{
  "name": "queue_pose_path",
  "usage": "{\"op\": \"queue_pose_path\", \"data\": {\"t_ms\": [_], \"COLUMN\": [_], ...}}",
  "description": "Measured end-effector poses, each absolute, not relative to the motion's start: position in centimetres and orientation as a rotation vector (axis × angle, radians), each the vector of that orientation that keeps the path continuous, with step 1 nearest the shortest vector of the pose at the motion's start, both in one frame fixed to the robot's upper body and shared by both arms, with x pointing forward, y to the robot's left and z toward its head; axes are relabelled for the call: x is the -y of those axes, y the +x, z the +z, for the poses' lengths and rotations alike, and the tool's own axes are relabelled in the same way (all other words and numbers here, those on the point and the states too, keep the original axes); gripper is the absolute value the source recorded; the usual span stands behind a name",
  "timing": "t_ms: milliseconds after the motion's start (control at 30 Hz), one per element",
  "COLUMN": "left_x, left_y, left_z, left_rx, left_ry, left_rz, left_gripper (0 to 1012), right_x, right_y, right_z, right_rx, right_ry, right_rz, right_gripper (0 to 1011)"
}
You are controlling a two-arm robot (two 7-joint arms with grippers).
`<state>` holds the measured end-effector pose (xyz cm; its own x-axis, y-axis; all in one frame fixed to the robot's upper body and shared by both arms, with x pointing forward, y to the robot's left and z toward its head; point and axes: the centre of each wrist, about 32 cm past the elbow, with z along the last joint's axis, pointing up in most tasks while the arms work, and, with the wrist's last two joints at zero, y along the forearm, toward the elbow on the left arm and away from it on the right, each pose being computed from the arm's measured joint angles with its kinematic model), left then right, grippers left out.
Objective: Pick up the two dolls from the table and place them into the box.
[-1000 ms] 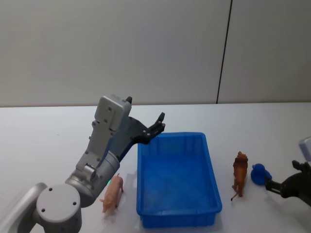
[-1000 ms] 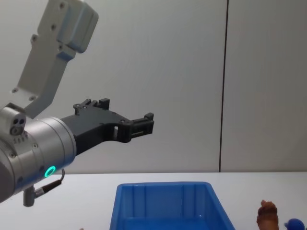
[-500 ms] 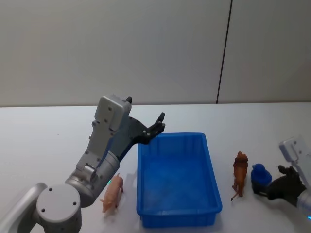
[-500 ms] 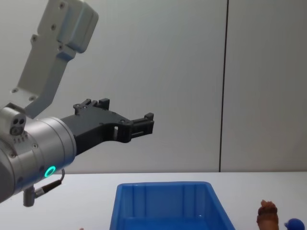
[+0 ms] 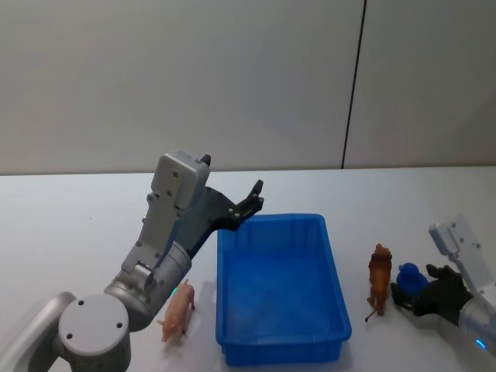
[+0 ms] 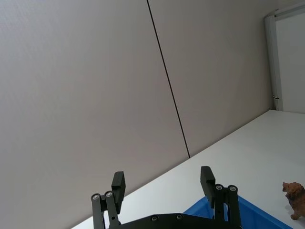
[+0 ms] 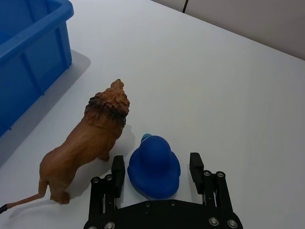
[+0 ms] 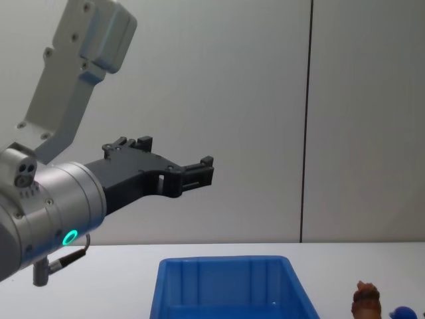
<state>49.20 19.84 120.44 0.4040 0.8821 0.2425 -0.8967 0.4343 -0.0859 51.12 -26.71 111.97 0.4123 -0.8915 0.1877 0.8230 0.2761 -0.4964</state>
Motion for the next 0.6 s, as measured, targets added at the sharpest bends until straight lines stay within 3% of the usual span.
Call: {"op": "queue_pose_path", "data": {"t_ms": [300, 600], "left_x": [-19.84, -19.84], "left_y": [49.2, 49.2], "left_z": [120.44, 120.44], "left_rx": [0.268, 0.268], "left_ry": [0.061, 0.061], "left_rz": [1.124, 1.124], "left_gripper": [1001, 1001], "right_x": [26.38, 26.27], "right_y": [51.46, 51.6], "right_z": [111.74, 111.58], "right_rx": [-0.144, -0.148], "right_ry": [-0.582, -0.586], "right_rz": [-1.147, -1.145], "right_gripper": [613, 518]}}
